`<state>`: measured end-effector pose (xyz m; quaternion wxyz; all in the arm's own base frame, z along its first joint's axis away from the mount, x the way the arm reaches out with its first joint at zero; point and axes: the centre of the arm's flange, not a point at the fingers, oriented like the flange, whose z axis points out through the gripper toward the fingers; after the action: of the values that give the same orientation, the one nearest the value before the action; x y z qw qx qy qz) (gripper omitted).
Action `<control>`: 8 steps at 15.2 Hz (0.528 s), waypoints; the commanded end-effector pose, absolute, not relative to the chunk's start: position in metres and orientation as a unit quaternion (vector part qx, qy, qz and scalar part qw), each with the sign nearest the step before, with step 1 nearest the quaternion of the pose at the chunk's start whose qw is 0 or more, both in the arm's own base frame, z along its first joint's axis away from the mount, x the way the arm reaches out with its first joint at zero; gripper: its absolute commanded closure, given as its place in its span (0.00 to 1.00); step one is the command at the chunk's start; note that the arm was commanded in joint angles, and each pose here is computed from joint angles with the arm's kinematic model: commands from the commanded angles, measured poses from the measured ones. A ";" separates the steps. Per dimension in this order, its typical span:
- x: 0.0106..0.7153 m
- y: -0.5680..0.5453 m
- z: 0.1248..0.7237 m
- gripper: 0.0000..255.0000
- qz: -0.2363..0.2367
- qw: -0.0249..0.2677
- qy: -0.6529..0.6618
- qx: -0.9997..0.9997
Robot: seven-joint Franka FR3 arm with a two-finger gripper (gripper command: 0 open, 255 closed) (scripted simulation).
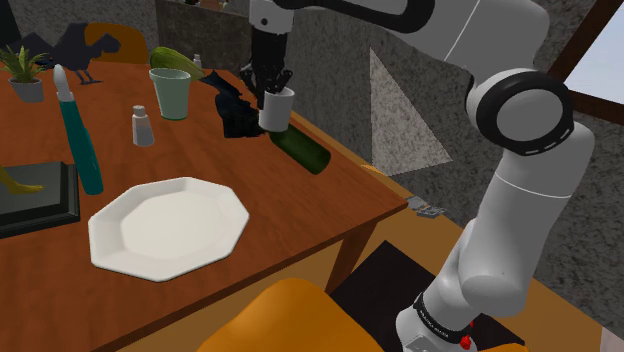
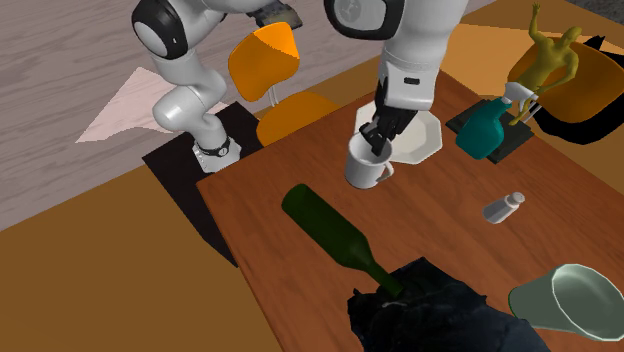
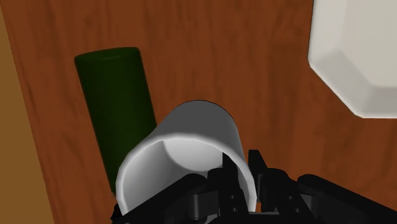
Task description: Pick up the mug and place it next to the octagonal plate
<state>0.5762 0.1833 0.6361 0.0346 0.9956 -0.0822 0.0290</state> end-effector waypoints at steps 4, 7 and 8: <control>0.575 0.183 0.610 1.00 0.029 0.034 -0.082 0.996; 0.575 0.183 0.594 1.00 0.029 0.034 -0.082 0.996; 0.575 0.183 0.588 1.00 0.029 0.034 -0.082 0.996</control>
<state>0.5753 0.1825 0.5940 0.0346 0.9956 -0.0822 0.0289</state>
